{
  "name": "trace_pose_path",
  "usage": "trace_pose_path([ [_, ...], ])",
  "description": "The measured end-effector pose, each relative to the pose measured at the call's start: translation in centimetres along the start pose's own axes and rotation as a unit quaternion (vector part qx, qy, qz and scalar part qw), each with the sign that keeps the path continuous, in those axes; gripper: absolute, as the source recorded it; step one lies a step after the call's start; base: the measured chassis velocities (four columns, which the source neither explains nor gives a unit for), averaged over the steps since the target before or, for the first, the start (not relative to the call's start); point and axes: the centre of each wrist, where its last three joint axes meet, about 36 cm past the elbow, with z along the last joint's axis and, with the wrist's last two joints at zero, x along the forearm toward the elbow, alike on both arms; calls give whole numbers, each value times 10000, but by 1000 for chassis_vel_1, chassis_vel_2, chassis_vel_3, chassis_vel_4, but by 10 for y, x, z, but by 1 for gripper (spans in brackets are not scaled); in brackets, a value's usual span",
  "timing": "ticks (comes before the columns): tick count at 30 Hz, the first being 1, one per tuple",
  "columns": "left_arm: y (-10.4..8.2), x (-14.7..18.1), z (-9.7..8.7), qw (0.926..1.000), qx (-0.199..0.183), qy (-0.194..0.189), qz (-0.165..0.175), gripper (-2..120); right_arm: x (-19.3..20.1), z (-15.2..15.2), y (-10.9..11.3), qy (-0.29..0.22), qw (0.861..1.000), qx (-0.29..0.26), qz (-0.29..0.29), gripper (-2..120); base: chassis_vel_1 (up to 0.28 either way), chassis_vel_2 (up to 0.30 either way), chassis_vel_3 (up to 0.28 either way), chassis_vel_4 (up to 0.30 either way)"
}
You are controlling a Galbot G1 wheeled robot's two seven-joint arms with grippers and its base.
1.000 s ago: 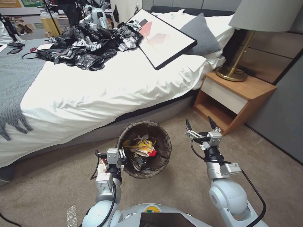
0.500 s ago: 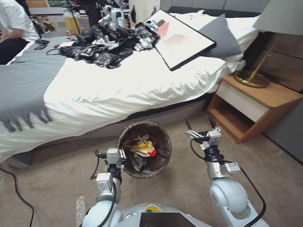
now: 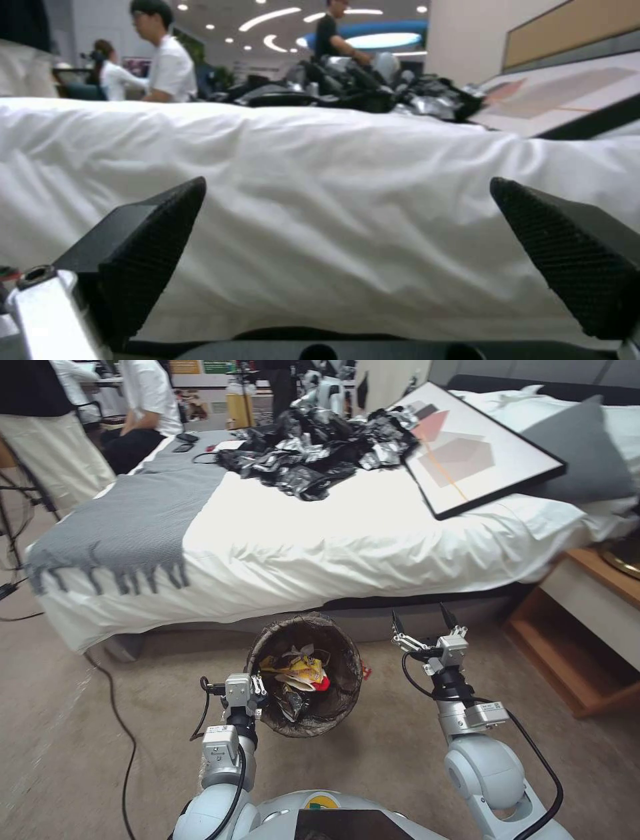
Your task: Pick up the trash bin, then pick up the garbage from the floor and place it into the trash bin.
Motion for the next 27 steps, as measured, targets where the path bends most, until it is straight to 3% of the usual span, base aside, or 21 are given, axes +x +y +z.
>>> trace_pose_path([
  [27,0,0,0,10000,0,0,-1,0,-2,12,-5,99,9999,67,24,100,109,102,107,108],
])
